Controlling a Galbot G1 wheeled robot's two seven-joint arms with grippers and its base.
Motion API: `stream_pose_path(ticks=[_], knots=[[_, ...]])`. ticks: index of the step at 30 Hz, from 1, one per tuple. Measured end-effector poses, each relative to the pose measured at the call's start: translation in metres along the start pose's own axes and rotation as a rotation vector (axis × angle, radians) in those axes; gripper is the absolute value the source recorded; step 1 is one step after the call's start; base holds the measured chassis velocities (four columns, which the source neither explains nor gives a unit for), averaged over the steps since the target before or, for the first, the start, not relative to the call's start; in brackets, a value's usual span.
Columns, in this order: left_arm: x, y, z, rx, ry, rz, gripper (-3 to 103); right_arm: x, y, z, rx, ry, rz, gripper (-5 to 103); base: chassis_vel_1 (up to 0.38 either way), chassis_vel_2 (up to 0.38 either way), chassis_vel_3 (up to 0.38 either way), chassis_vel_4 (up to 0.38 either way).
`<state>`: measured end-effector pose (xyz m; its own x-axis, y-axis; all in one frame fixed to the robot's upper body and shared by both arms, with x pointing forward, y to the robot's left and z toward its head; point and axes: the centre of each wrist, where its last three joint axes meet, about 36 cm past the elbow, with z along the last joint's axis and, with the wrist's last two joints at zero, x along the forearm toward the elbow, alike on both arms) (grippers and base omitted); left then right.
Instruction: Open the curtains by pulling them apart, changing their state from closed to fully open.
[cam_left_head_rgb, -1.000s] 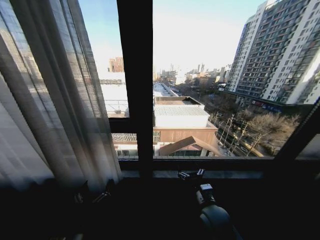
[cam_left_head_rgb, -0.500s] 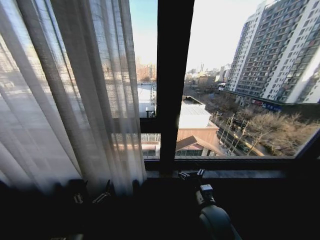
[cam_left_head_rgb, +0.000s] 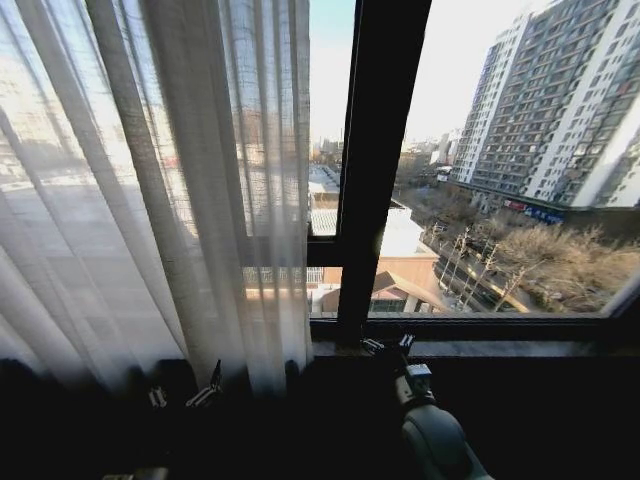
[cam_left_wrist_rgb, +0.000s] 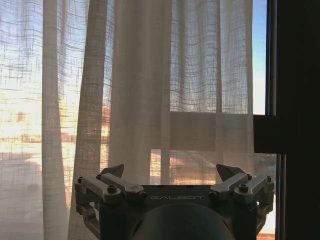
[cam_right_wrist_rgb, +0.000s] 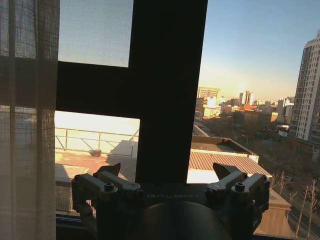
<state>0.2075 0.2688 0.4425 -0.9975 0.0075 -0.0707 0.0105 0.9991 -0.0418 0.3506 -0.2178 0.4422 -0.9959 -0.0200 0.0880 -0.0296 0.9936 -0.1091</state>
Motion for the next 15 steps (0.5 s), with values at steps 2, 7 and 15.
stream_pose_path(ticks=[2,7,15], knots=[[0.0004,0.0,-0.0004,-0.001,0.0,0.001,100,0.0,0.0001,0.0,-0.001,0.002,0.0,100,0.0,0.0,0.0,0.0],[0.0008,0.0008,-0.001,-0.005,0.001,0.0,100,-0.0007,0.0005,-0.0008,-0.003,-0.001,-0.002,100,0.0,0.0,0.0,0.0],[0.0012,0.0004,-0.0008,-0.004,0.0,0.002,100,-0.0013,0.0007,-0.0004,-0.004,0.0,-0.002,100,0.0,0.0,0.0,0.0]])
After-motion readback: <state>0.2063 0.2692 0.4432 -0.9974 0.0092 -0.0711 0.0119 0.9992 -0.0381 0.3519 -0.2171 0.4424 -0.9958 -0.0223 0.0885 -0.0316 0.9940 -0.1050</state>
